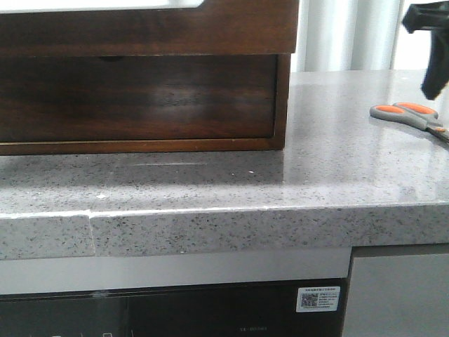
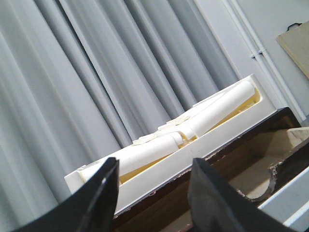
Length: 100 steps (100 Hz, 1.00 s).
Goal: Put scissors in drawer with both arms
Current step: 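Lower the right gripper over the grey-and-orange scissors, then close the right gripper on the scissors near the pivot and lift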
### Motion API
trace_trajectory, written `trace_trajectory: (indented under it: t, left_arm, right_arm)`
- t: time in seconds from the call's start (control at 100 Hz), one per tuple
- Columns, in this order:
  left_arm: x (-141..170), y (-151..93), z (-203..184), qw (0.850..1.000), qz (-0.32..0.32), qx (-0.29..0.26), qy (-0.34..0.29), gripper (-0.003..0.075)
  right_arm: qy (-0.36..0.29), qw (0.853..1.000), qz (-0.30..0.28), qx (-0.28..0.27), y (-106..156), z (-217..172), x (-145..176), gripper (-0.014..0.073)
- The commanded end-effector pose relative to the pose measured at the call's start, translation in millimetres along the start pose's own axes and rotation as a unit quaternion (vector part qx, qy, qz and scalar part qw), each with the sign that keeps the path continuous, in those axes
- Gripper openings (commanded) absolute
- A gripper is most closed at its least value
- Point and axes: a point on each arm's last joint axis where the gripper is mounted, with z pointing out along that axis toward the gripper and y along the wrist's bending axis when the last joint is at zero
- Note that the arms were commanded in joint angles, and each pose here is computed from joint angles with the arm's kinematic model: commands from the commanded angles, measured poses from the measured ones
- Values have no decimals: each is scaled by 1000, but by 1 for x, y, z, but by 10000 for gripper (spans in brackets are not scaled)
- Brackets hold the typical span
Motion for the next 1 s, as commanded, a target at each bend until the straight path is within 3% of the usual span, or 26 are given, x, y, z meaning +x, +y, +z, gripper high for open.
trace_trajectory:
  t: [0.0, 0.37, 0.99]
  left_arm:
    - [-11, 3, 2, 999, -19, 0, -28, 315]
    - [-11, 3, 2, 999, -19, 0, -28, 315]
    - [-11, 3, 2, 999, -19, 0, -28, 315]
  right_arm:
    - [-33, 999, -10, 6, 1, -15, -19, 302]
    - [53, 998, -5, 21, -5, 13, -39, 302]
    - [89, 996, 0, 30, -8, 35, -47, 302]
